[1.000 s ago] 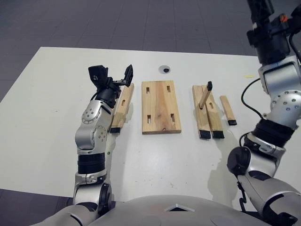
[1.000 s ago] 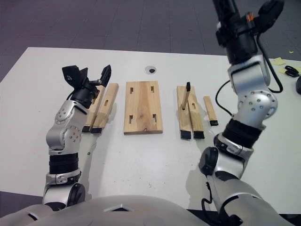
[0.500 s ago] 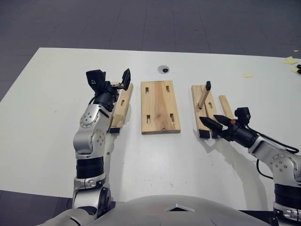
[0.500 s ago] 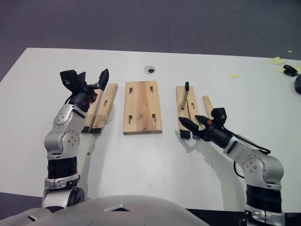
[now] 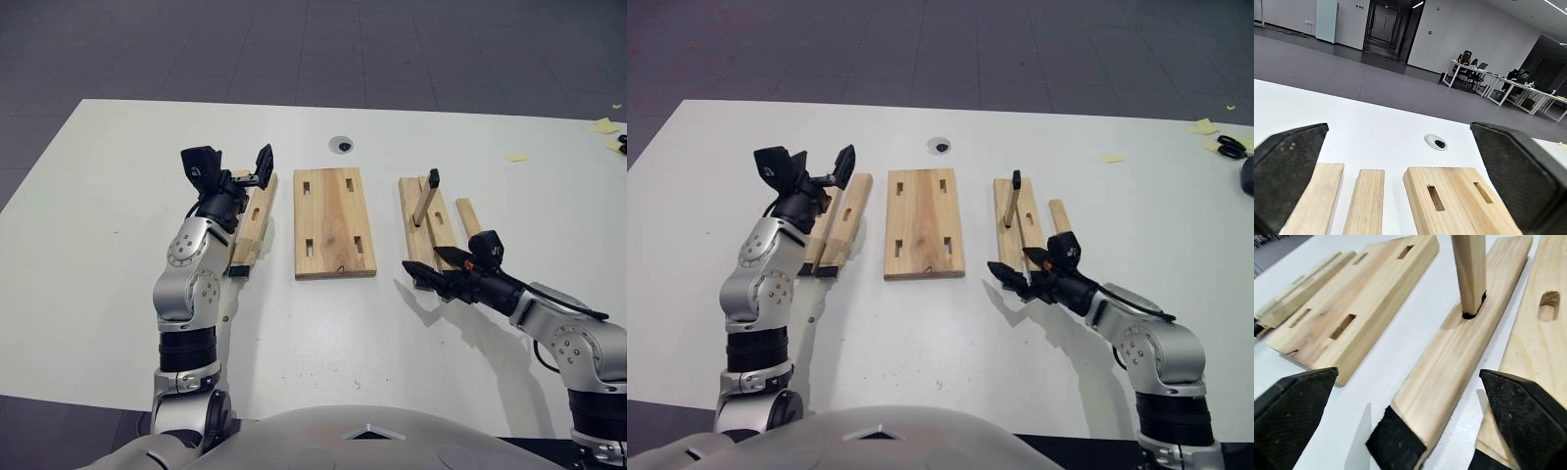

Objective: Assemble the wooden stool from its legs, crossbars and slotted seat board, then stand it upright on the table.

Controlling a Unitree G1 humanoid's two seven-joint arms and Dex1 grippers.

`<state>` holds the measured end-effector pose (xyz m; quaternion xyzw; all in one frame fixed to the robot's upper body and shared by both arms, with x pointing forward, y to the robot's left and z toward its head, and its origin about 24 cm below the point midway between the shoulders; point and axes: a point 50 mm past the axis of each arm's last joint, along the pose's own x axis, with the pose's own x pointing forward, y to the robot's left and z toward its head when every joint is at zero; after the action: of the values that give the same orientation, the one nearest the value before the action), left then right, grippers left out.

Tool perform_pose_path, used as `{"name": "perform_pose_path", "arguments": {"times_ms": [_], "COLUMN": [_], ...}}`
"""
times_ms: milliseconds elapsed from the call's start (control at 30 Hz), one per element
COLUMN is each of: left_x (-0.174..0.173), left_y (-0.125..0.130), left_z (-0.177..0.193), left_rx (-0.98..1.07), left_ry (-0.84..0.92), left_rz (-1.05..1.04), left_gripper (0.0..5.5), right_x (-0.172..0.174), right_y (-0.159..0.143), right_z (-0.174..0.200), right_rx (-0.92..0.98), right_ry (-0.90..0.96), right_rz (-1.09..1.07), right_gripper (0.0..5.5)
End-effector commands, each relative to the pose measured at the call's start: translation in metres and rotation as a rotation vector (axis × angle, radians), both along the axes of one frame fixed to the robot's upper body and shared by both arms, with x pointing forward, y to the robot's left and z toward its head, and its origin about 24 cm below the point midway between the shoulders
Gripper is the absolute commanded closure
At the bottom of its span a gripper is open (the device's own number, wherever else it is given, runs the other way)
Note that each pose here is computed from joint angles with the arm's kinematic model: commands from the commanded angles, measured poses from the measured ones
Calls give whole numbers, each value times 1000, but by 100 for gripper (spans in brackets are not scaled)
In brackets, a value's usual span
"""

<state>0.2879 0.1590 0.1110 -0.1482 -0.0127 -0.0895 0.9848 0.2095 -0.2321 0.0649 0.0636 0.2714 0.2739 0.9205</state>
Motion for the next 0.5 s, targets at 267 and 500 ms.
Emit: {"name": "perform_pose_path", "arguments": {"times_ms": [267, 500], "left_x": [-1, -1], "left_y": [-1, -2], "left_z": [-3, -4], "left_rx": [13, 19], "left_ry": [13, 16], "left_rz": [3, 1], "left_gripper": [10, 10], "right_x": [7, 5], "right_y": [14, 20], "right_z": [1, -2], "right_rx": [-39, -131], "right_ry": [-1, 35], "right_rz": [17, 36], "right_gripper": [10, 10]}}
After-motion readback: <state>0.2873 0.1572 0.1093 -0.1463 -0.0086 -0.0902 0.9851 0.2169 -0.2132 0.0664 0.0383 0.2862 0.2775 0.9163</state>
